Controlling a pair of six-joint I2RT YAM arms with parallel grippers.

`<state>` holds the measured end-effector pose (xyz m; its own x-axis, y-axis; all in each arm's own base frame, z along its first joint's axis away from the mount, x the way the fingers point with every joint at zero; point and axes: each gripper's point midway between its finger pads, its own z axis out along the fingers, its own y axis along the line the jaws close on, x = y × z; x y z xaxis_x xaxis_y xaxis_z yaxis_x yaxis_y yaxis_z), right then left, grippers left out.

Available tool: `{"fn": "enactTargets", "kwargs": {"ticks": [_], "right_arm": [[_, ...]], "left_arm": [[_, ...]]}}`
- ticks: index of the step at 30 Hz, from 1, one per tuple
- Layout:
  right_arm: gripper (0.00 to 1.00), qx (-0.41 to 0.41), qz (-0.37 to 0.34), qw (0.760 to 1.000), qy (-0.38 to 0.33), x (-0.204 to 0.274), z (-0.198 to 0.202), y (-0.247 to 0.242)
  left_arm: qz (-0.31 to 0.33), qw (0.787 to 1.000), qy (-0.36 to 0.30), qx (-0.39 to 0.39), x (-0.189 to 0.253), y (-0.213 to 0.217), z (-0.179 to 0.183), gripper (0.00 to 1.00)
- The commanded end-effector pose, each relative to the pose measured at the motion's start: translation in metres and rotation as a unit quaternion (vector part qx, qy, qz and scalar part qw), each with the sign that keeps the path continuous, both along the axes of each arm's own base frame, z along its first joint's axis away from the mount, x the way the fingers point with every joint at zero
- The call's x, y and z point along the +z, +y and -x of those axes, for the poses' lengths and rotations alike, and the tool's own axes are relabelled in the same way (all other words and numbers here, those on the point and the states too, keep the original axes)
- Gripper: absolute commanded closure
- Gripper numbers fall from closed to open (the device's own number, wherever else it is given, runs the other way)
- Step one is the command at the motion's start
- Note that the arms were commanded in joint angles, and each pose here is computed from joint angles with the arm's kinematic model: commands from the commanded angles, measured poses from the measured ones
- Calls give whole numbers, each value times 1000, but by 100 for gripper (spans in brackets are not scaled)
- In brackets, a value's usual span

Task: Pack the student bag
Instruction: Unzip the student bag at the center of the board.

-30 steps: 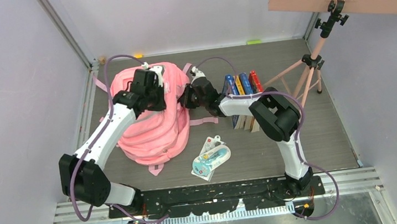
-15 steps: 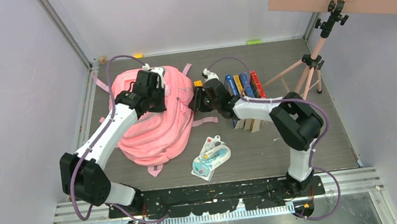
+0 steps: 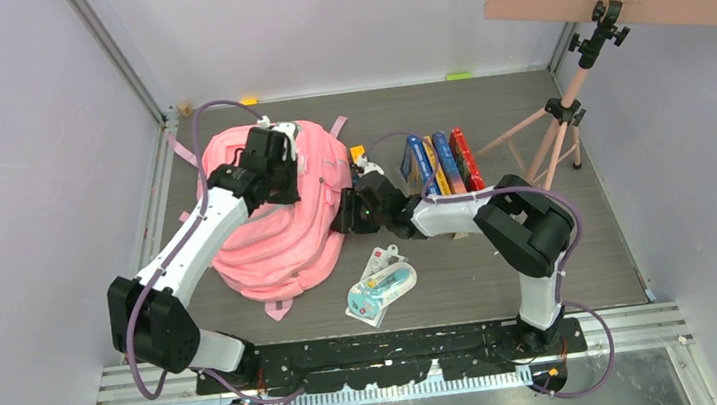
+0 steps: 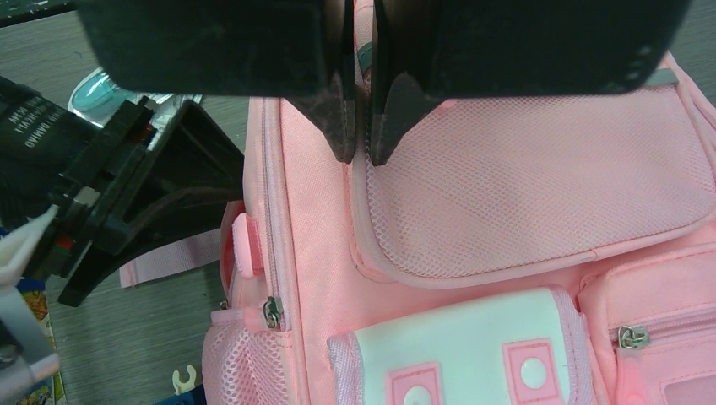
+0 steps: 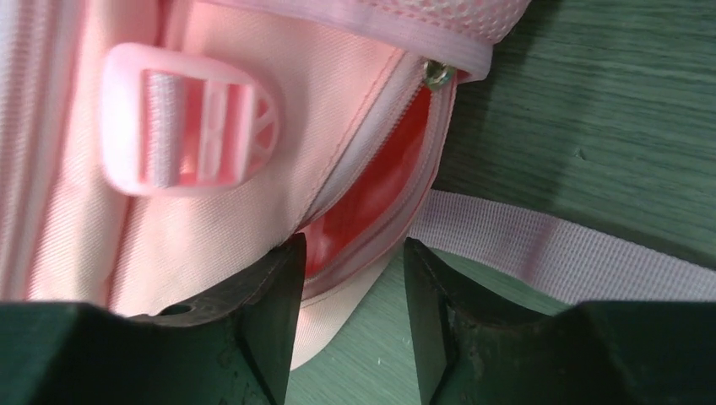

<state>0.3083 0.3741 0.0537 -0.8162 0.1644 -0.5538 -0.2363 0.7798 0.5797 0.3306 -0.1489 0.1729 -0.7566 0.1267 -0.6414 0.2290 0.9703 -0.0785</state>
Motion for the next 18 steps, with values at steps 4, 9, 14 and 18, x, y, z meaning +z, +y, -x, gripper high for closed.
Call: {"fn": "enactTargets", "kwargs": {"ticks": [4,9,14,18], "right_arm": [[81,-14,-14,1000,-20,7,-24,16],[99,-28,33,997,-59,14,-57,9],[100,-36,75,993,-90,18,-108,-10],[100,-35,80,991,-103,21,-149,-19]], "left_arm": [[24,998,-50,-21,31,-8,-2,100],[37,998,-45,-32,32,-14,0,100],[55,996,-33,-58,29,-28,5,100],[59,996,-21,-69,22,-37,8,100]]}}
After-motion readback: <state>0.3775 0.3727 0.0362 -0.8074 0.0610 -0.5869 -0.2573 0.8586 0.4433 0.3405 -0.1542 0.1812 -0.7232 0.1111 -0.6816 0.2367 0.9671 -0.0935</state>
